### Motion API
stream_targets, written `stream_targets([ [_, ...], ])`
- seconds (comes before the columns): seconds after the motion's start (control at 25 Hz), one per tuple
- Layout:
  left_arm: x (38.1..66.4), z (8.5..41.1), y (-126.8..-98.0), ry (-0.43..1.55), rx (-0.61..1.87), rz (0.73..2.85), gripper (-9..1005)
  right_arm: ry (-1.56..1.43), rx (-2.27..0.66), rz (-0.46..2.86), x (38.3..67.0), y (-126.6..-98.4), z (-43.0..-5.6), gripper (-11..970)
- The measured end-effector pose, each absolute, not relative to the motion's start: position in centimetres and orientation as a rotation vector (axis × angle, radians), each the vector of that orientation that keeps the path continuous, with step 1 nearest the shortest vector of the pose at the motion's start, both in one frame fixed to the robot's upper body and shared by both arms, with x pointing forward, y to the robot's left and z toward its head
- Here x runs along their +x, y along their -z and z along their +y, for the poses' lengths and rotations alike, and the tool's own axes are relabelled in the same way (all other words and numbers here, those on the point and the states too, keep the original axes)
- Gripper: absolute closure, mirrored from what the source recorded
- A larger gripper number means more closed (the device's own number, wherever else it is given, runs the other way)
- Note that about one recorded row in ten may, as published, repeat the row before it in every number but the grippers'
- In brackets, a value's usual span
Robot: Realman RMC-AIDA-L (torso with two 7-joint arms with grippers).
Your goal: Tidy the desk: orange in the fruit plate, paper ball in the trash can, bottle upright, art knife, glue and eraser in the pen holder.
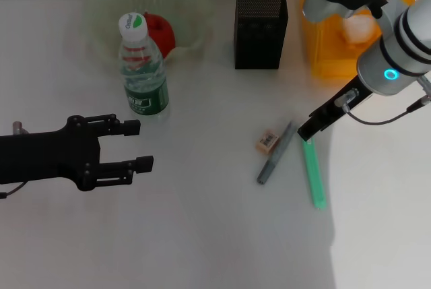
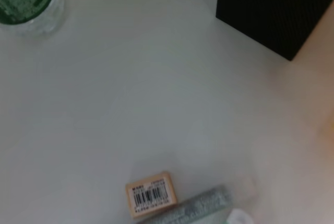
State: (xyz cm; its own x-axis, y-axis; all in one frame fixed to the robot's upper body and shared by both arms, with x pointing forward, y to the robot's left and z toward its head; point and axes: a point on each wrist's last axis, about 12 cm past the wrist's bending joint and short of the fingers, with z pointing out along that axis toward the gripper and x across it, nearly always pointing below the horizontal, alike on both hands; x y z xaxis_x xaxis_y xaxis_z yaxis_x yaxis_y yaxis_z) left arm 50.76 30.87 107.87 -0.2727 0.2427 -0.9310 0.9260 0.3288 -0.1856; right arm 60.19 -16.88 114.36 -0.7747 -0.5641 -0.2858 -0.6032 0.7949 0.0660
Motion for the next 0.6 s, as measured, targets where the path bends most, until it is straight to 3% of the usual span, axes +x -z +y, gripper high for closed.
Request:
stream_targets([
  [0.12, 50.8, 30.8, -107.7, 0.983, 1.048, 1.732, 271, -0.220, -0.919, 2.731, 60.3, -113.6, -16.4, 266],
  [0.32, 50.8, 30.7, -107.6, 0.979, 1.041, 1.738, 271, -0.213, -0.924, 2.738, 60.6, -112.8, -16.0, 496],
  [0.6, 50.6, 30.7, -107.4, 0.978, 1.032, 1.744, 271, -0.226, -0.920, 2.722, 60.7, -112.6, -15.8, 544],
])
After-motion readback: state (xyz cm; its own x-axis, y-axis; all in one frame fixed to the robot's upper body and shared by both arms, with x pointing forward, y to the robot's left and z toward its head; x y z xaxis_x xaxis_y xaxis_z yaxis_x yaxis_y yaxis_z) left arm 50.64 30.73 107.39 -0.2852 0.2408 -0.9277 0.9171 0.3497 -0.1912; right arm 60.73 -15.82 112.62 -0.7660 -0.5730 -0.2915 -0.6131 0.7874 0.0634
